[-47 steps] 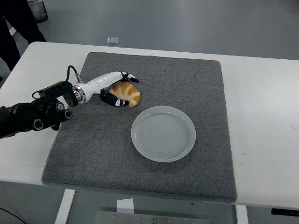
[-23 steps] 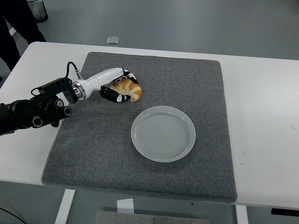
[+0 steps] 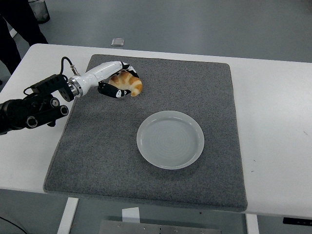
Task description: Place the bread on the plate
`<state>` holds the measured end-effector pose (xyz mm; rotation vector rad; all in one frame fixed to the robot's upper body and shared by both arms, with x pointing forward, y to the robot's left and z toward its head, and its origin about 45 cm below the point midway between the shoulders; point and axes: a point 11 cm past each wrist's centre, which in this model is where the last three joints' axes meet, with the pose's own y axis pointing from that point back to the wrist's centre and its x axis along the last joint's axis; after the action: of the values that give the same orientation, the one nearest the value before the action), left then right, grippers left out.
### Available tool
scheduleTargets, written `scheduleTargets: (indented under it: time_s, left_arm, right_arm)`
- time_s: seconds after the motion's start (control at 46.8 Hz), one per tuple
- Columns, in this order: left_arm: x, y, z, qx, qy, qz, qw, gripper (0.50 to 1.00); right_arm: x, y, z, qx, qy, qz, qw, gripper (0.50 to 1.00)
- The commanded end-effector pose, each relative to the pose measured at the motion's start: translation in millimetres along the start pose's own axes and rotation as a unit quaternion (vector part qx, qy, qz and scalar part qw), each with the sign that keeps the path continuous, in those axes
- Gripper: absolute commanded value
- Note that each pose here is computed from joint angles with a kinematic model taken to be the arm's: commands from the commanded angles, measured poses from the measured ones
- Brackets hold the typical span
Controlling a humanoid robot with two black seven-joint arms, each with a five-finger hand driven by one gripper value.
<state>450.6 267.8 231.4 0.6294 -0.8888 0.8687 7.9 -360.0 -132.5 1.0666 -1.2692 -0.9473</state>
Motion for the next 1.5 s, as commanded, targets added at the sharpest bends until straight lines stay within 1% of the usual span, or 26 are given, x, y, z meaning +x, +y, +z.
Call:
scheduleTargets:
  time_s: [0.0,0.171,0.321,0.491,0.641,0.812,0.897,0.983,1.154,1.303,1.474]
  left_arm:
    - [20.5,3.8,-4.9,0.006,-0.016,0.013,1.000,0.500]
    - [65.4,17.1,-16.8,0.023,-0.046,0.043,0.998,0.500]
    - [104.3,21.1,-13.1,0.023,-0.069,0.069,0.995,0.500]
    - [141.7,8.8,14.5,-0.004,-0.088,0.088,0.992,0.500]
    - [158.8,-4.7,42.9,-0.033,-0.094,0.089,0.991,0.500]
    - [139.6,-36.4,90.0,-0.086,-0.090,0.067,0.990,0.500]
    - [136.4,-46.0,107.9,-0.104,-0.095,0.061,0.988,0.500]
    - [123.5,-53.9,127.0,-0.127,-0.092,0.047,0.986,0.500]
    - [105.0,-56.0,154.5,-0.161,-0.081,0.027,0.983,0.500]
    - [74.4,-53.4,181.1,-0.200,-0.073,0.000,0.977,0.500]
    - [33.2,-43.7,184.5,-0.230,-0.118,-0.018,0.966,0.500]
  right_arm:
    - [0.1,0.0,0.0,0.000,-0.001,0.000,1.000,0.952]
    - [-0.1,0.0,0.0,0.000,0.000,0.000,1.000,0.952]
    - [-0.1,0.0,0.0,0.000,0.000,0.000,1.000,0.952]
    - [0.1,0.0,0.2,-0.001,0.000,0.000,1.000,0.952]
    - [0.1,0.0,0.0,0.000,0.000,0.000,1.000,0.952]
    - [0.1,0.0,0.2,-0.001,0.000,0.000,1.000,0.952]
    - [0.1,0.0,0.2,-0.001,0.000,0.000,1.000,0.952]
    - [0.1,0.0,0.2,-0.001,0.000,0.000,1.000,0.952]
    - [0.1,0.0,0.2,-0.001,0.000,0.000,1.000,0.952]
    - [0.1,0.0,0.2,-0.001,0.000,0.000,1.000,0.952]
    - [0.1,0.0,0.2,-0.001,0.000,0.000,1.000,0.952]
